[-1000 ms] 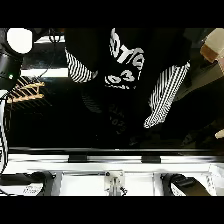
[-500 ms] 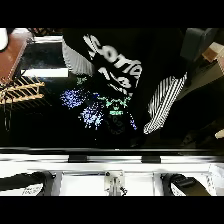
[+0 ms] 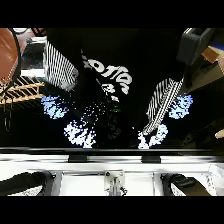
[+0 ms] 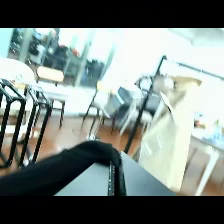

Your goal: Fold the shirts.

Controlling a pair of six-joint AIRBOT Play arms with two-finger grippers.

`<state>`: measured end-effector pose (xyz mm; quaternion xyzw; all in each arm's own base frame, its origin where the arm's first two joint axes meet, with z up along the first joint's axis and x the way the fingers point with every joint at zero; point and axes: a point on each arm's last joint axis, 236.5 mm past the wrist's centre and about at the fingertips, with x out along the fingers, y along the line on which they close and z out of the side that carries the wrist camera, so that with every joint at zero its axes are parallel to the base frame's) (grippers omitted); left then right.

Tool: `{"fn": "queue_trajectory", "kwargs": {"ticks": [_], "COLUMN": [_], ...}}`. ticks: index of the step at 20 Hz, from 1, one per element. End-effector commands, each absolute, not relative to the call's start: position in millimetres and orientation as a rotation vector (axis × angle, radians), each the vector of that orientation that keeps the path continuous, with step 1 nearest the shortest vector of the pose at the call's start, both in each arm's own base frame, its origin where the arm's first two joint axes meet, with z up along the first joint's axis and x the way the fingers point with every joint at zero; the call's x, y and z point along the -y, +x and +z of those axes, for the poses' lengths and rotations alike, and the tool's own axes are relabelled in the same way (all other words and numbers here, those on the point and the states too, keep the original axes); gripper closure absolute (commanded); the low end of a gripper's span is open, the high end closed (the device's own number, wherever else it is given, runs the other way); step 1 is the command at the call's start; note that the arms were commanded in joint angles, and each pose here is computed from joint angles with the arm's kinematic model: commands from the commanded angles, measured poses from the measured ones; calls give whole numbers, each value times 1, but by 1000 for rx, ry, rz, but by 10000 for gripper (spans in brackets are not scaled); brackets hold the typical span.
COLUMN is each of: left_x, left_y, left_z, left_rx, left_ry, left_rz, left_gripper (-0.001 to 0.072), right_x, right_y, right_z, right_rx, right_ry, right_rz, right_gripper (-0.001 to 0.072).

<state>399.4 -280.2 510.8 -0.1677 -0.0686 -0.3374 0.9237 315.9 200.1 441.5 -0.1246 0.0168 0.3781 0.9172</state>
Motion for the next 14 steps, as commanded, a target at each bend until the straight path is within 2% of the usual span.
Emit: {"fn": "queue_trajectory", "kwargs": {"ticks": [1, 4, 5, 6, 7, 8, 14], "left_x": [298, 284, 280, 279, 278, 279, 275], "left_y": [384, 387, 387, 386, 384, 382, 364], "left_z": [477, 460, 463, 467, 471, 473, 498], "left_rx": [31, -41, -34, -21, -9, -2, 67], "left_ry": [-142, -88, -90, -95, -99, -101, -125], "left_rz": [-728, -693, -687, -686, -687, -691, -707], "left_gripper": [652, 644, 509, 227, 22, 3, 3], "right_x": [-194, -191, -191, -191, -190, -189, -161], "right_y": [324, 327, 327, 327, 328, 329, 345], "right_z": [466, 474, 474, 474, 475, 476, 511], "right_rx": [64, 97, 99, 100, 102, 108, 250], "right_ry": [-229, -222, -226, -231, -233, -236, -255], "right_rz": [725, 704, 703, 703, 699, 689, 529], "right_gripper": [644, 644, 644, 644, 644, 644, 644]}}
